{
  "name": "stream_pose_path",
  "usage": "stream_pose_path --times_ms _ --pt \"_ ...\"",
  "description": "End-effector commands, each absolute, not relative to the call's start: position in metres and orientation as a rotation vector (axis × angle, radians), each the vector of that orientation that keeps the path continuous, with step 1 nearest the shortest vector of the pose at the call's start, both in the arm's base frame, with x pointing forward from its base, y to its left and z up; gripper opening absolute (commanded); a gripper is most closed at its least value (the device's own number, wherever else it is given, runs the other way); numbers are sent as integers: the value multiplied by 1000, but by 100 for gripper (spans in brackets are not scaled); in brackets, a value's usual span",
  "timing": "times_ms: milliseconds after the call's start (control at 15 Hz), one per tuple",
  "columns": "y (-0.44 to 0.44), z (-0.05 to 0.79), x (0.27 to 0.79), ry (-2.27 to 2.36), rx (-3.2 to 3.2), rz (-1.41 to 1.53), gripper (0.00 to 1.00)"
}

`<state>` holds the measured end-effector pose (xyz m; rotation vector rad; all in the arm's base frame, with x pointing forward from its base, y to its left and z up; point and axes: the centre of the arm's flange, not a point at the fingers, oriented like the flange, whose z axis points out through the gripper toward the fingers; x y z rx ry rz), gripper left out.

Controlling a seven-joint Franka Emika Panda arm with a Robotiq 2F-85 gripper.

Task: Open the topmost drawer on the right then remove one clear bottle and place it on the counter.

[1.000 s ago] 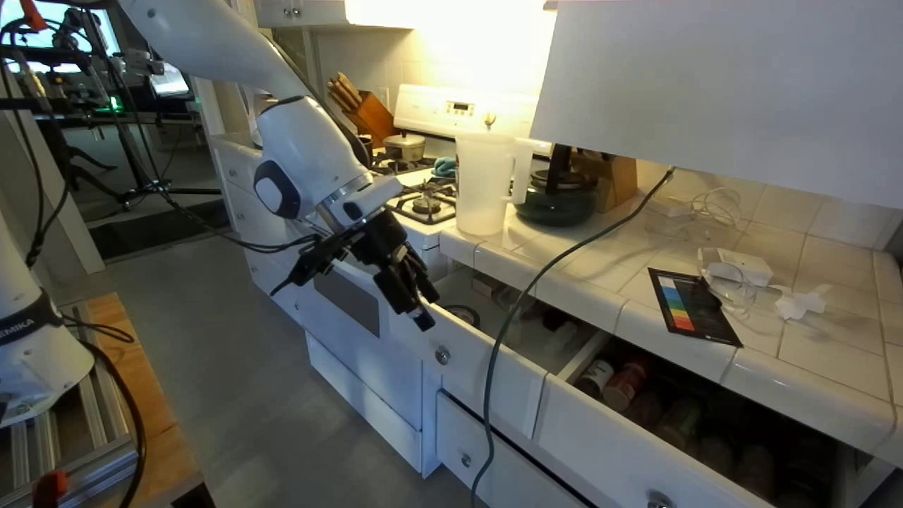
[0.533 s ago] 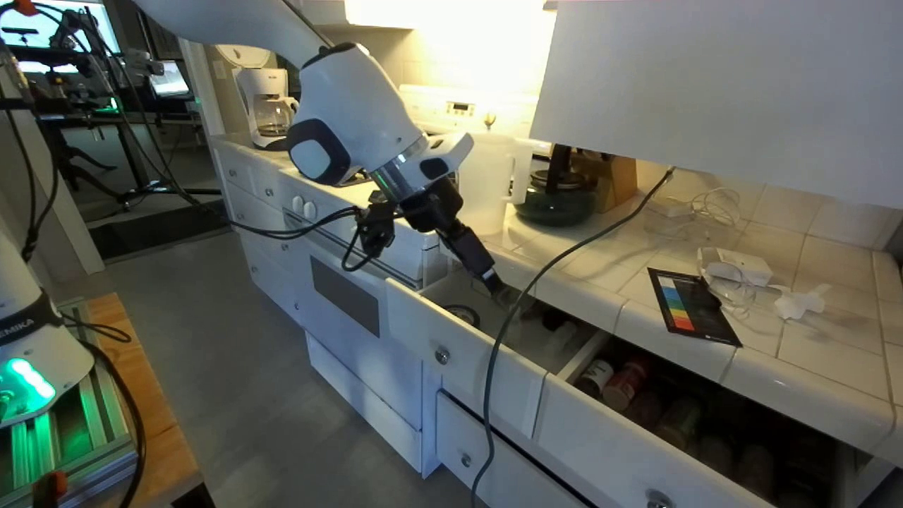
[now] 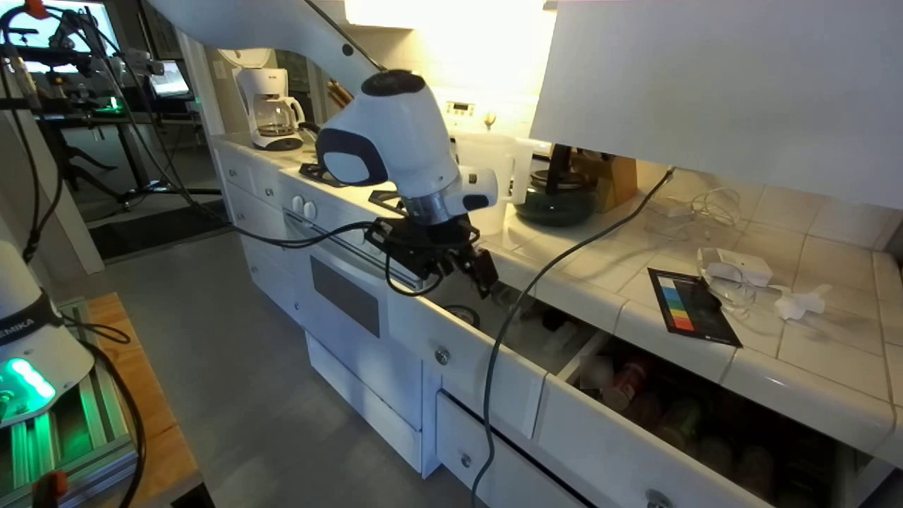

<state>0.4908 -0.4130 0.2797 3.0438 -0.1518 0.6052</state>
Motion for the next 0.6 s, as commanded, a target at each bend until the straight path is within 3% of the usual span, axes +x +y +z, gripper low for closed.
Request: stream_pose_path --times_ms 0,333,533 --pt "-440 260 512 -166 3065 567 100" --pt "-433 258 500 -165 3062 582 100" --pt "-433 248 520 -86 3069 581 100"
